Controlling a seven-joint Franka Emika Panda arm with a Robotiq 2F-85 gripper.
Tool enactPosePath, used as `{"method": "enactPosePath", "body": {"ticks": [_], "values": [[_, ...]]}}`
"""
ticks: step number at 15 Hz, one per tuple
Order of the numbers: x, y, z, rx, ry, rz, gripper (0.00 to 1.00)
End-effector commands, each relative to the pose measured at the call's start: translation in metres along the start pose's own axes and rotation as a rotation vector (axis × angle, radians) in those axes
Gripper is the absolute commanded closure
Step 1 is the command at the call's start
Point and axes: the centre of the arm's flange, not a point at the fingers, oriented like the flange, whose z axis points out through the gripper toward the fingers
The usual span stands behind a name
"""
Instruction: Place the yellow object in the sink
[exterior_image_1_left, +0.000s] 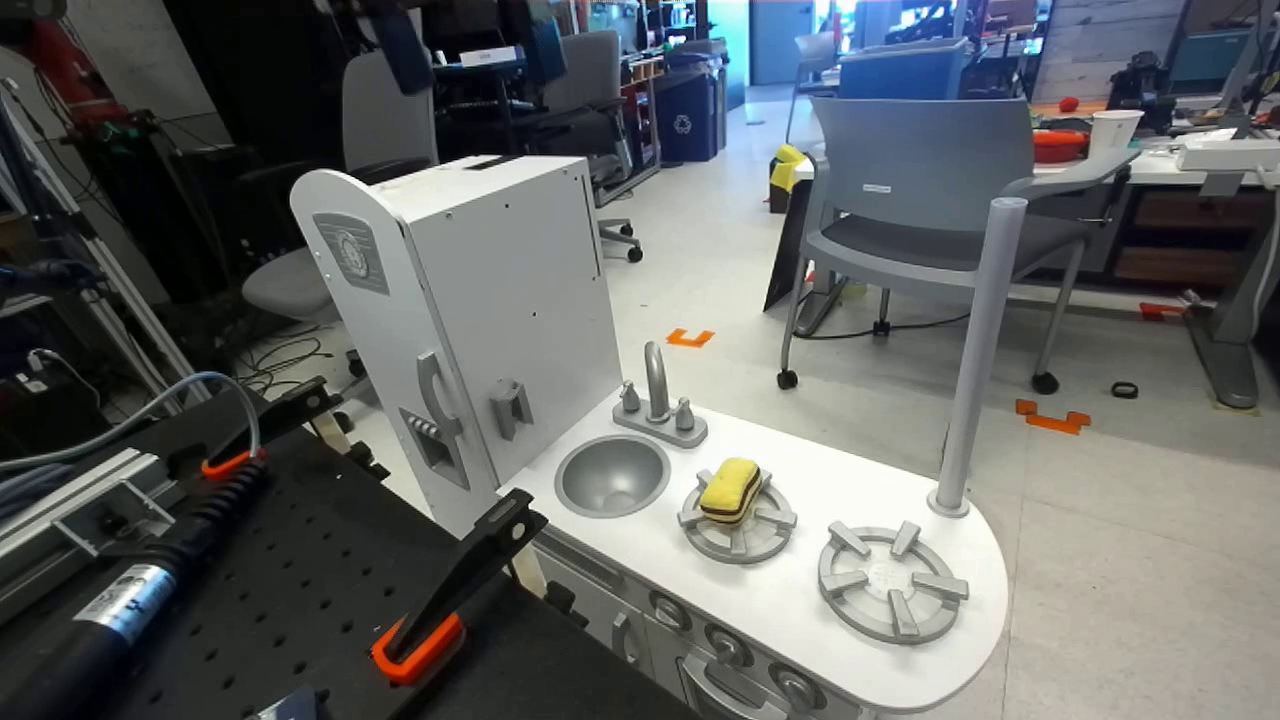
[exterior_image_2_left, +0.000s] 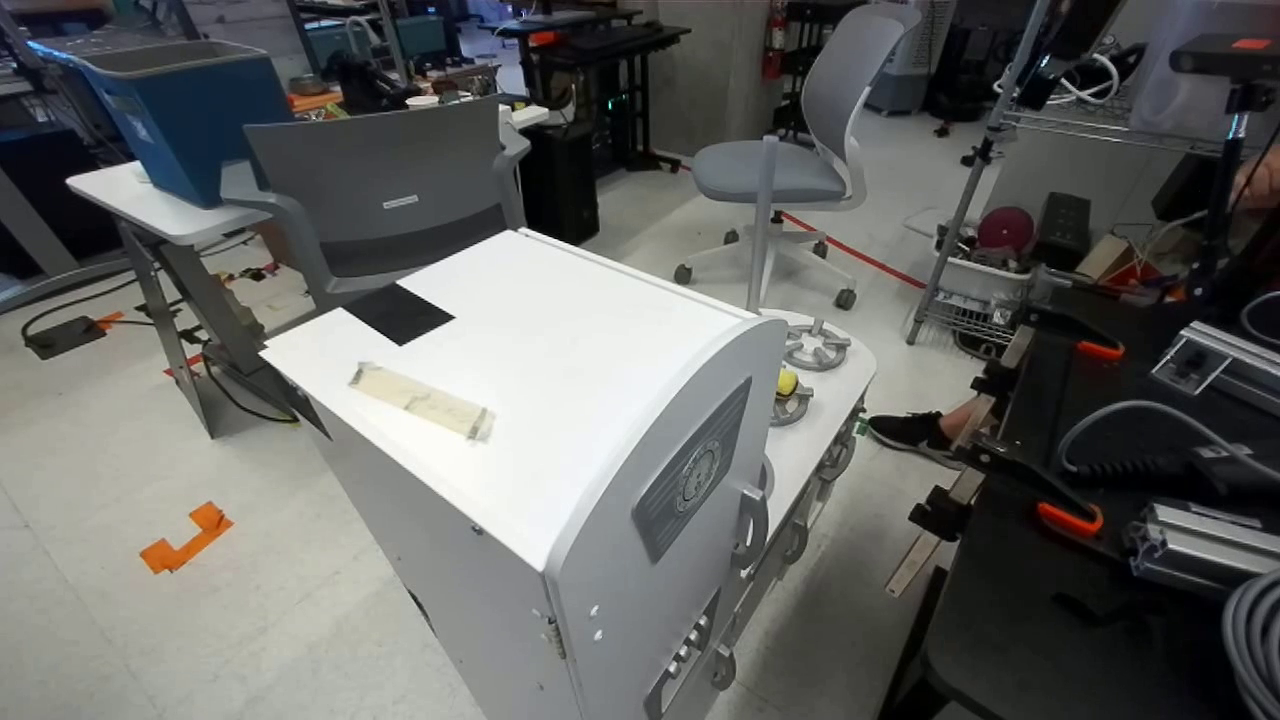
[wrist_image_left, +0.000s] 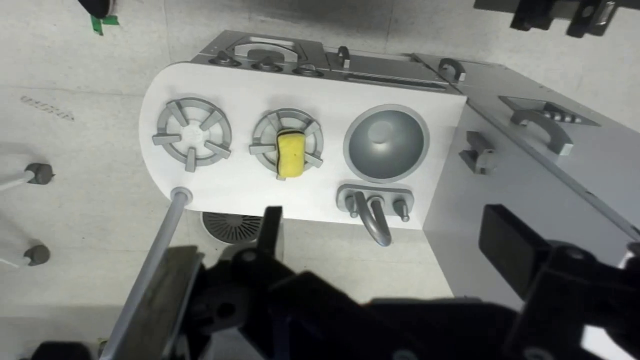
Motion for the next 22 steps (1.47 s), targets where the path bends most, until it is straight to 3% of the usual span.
{"method": "enactPosePath", "body": {"ticks": [1,7,11,17,22], "values": [[0.046,0.030,0.075,-0.075,-0.069,-0.004,0.00],[0.064,0.055,0.197,-0.055,-0.205,-0.008,0.00],[0.087,0.069,0.278,-0.013,-0.225,0.000,0.00],[0.134,0.088,0.393,-0.060,-0.256,-0.025,0.00],[0.167,0.086,0.466,-0.059,-0.275,-0.031,0.00]]}}
